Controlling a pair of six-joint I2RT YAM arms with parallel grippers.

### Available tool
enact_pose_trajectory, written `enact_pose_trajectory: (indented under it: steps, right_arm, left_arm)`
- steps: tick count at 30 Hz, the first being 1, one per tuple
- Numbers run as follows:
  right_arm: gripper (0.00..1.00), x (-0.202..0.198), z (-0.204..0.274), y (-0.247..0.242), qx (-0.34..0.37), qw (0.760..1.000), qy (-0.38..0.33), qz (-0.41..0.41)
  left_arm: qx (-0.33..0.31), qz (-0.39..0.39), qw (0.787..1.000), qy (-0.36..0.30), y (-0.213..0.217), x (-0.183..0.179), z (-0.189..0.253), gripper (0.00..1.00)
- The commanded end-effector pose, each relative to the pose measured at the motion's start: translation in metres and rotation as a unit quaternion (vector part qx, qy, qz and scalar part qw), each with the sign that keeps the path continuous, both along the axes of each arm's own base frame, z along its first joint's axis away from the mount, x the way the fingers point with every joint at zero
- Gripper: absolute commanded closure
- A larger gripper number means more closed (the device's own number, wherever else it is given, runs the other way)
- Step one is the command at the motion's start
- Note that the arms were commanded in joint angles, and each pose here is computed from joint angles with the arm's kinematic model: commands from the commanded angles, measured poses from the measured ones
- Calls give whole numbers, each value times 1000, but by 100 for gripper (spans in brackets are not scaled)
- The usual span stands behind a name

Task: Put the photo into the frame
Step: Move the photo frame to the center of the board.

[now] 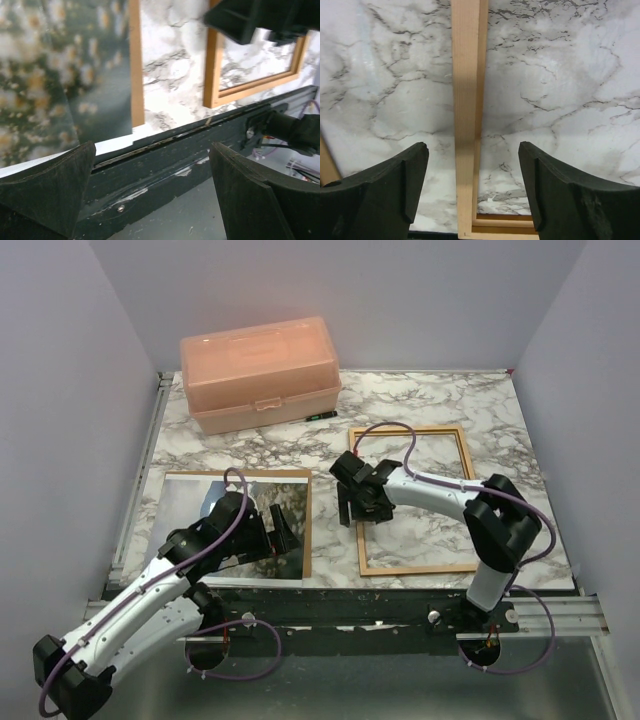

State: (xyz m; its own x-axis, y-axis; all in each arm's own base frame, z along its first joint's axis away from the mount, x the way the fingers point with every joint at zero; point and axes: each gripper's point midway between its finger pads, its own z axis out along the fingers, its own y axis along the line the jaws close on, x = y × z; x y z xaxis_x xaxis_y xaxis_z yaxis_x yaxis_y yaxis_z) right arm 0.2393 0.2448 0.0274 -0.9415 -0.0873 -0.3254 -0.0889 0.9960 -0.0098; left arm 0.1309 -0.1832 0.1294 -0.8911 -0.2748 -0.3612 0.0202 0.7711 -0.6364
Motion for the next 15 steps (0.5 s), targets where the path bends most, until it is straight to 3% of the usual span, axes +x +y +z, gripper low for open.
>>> enact_pose_trajectory:
  steps: [1, 8, 15]
  right_arm:
    - [17, 4, 37, 11, 47, 999, -20, 7]
    - [14, -2, 55, 40, 131, 991, -10, 26]
    - [13, -11, 67, 76, 225, 973, 18, 49]
  left_arm:
    - [60, 26, 997, 41, 14, 1, -20, 1]
    - [159, 74, 981, 80, 42, 9, -45, 2]
    - [176, 90, 976, 92, 55, 19, -54, 2]
